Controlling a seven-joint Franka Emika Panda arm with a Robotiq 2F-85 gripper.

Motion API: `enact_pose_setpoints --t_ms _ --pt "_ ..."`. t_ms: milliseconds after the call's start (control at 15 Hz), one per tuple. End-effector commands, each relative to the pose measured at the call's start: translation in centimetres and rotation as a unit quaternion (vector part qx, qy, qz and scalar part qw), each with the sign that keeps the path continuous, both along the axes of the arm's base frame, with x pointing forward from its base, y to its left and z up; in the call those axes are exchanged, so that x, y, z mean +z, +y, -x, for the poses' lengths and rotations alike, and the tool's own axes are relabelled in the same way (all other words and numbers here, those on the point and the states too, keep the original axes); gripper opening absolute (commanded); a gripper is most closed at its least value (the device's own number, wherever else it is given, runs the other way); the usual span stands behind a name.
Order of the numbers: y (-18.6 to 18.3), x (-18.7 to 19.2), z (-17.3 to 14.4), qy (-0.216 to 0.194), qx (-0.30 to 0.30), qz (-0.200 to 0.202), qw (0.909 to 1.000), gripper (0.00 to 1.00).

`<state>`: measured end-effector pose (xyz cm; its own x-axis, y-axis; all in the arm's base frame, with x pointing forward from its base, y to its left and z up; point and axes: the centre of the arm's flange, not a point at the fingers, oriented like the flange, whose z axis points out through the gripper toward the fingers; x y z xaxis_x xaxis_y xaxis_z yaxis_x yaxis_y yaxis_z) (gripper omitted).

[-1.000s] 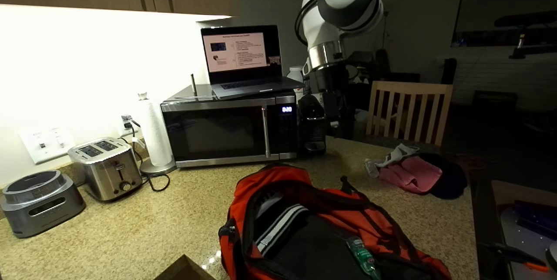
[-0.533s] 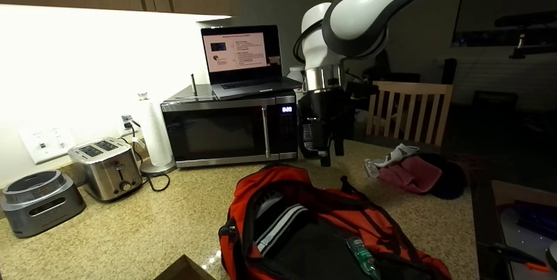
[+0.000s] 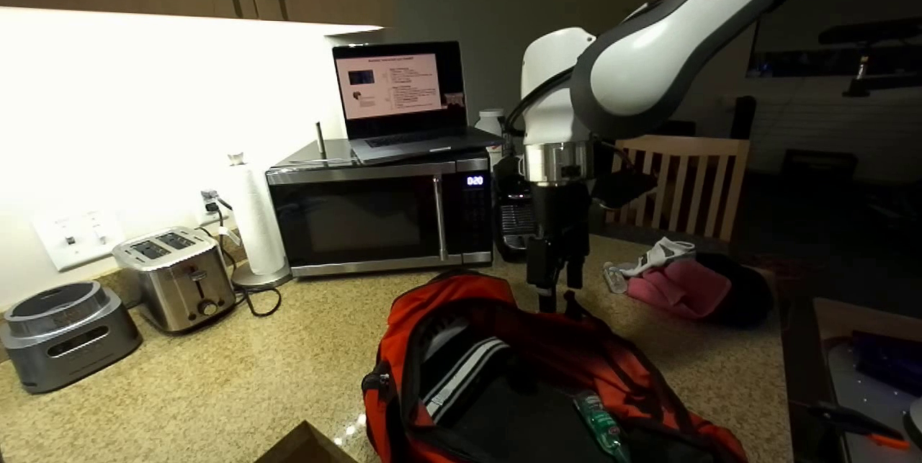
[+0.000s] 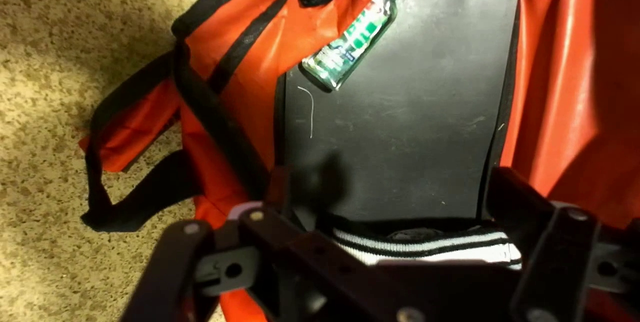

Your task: Remove the bottle out of the bag

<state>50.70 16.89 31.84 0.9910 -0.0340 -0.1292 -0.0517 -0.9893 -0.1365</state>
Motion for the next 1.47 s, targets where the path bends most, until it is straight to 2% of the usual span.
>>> enact_pose_setpoints --t_ms 0,533,1400 --pt "-0.4 -1.0 2.4 -0.030 -0.013 0.022 0.9992 1.00" --pt "-0.1 -3.2 3.1 -0.022 -0.032 0.032 0.9987 1.00" --pt "0.2 -8.2 2.4 0.000 -0.022 0.041 0.9989 1.00"
